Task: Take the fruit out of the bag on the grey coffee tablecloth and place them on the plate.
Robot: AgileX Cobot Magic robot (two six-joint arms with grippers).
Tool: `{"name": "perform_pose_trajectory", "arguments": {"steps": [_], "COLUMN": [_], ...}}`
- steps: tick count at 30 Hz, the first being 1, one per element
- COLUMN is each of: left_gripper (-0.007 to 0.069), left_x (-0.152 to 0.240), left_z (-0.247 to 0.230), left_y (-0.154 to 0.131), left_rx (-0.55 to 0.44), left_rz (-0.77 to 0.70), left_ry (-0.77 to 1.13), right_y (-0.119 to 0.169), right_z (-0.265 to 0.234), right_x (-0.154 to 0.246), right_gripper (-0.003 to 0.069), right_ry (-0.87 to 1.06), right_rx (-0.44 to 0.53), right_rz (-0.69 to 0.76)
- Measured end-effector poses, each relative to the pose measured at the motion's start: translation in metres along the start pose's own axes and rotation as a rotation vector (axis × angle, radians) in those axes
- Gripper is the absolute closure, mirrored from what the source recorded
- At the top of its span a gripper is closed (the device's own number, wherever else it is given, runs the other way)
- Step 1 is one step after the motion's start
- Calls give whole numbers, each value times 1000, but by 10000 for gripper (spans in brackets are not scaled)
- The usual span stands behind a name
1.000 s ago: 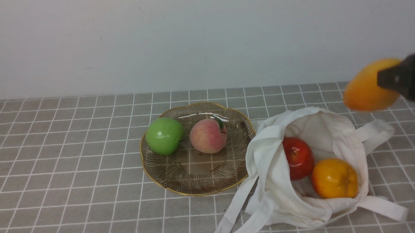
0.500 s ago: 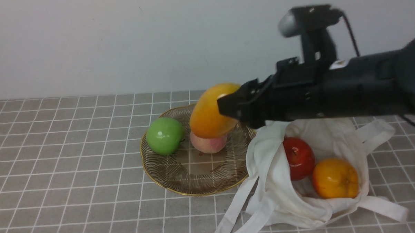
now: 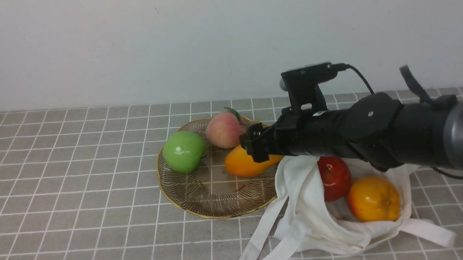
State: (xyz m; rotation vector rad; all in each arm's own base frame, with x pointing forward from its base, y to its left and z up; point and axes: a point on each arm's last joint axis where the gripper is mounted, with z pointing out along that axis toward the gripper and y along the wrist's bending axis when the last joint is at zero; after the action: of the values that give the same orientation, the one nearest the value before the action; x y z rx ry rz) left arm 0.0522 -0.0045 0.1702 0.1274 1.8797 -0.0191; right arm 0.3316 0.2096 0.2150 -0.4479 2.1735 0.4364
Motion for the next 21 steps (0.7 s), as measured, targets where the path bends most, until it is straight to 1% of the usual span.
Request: {"name": "perform_pose_trajectory", "arguments": {"steps": [3, 5, 7, 8, 11, 12, 13, 15, 18, 19, 20, 21], "left_gripper": [633, 633, 633, 633, 633, 633, 633, 633, 633, 633, 633, 633], "left_x": [0, 0, 0, 0, 0, 0, 0, 0, 0, 0, 0, 0], "left_z": [0, 0, 0, 0, 0, 0, 0, 0, 0, 0, 0, 0], "left_y": [0, 0, 0, 0, 0, 0, 0, 0, 0, 0, 0, 0], "left_rx": [0, 0, 0, 0, 0, 0, 0, 0, 0, 0, 0, 0], "left_rz": [0, 0, 0, 0, 0, 0, 0, 0, 0, 0, 0, 0], "left_ry": [0, 0, 0, 0, 0, 0, 0, 0, 0, 0, 0, 0], "right_y": [2, 5, 10, 10, 11, 10, 9, 4, -7, -12, -14, -20], "right_z": [-1, -4, -14, -19, -46, -63, -71, -98, -138, -156, -157, -187], "right_x": [-9, -17, -30, -35, -51, -57, -59, -64, -69, -70, -69, -70], "right_gripper": [-29, -31, -30, -27, 18, 50, 70, 153, 308, 372, 399, 518], "right_ry": [-22, -29, -28, -32, -21, -15, -8, 29, 66, 74, 83, 83], "right_rx": [-13, -44, -121, -140, -235, -267, -279, -301, -271, -243, -238, -187], "right_rz": [-7, -18, -36, -39, -74, -81, -84, -89, -66, -55, -51, -48]}}
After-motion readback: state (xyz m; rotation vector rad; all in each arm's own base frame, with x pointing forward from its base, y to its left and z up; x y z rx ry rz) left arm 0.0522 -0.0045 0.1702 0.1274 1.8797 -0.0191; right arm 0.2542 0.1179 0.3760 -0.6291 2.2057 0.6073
